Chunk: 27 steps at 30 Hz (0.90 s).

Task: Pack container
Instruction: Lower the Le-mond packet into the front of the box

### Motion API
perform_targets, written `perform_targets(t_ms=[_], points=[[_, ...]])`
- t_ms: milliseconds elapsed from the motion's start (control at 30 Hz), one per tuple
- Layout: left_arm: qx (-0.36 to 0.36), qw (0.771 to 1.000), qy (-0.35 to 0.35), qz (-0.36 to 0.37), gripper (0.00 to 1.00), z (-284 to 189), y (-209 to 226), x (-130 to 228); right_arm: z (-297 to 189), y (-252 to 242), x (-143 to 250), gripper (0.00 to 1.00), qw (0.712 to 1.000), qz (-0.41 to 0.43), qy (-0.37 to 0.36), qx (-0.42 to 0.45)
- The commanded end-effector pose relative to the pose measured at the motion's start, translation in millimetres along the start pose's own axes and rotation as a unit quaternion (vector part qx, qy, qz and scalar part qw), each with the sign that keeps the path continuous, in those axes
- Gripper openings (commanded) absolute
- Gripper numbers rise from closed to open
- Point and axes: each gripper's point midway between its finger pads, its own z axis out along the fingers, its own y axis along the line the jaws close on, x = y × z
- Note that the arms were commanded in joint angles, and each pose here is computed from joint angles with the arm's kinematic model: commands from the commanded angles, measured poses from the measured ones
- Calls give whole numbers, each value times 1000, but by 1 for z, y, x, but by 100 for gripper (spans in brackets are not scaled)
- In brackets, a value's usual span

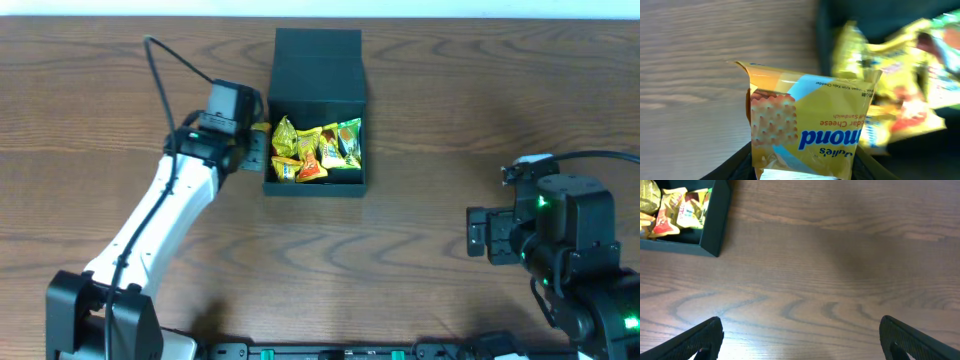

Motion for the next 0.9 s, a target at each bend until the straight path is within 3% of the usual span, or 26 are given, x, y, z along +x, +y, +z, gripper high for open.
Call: perform_targets(t_ms=[0, 333, 733, 867], points=[[29, 999, -17, 32, 50, -11, -31, -6, -1, -2, 0, 99, 1000, -7, -1, 6], [71, 992, -33, 96, 50, -13, -95, -2, -1, -2, 0, 99, 1000, -7, -1, 6], [117, 992, 3, 50, 48, 8, -147, 20, -1, -2, 0, 99, 1000, -7, -1, 6], [108, 994, 8, -13, 46, 9, -149, 21, -1, -2, 0, 99, 1000, -7, -1, 6]])
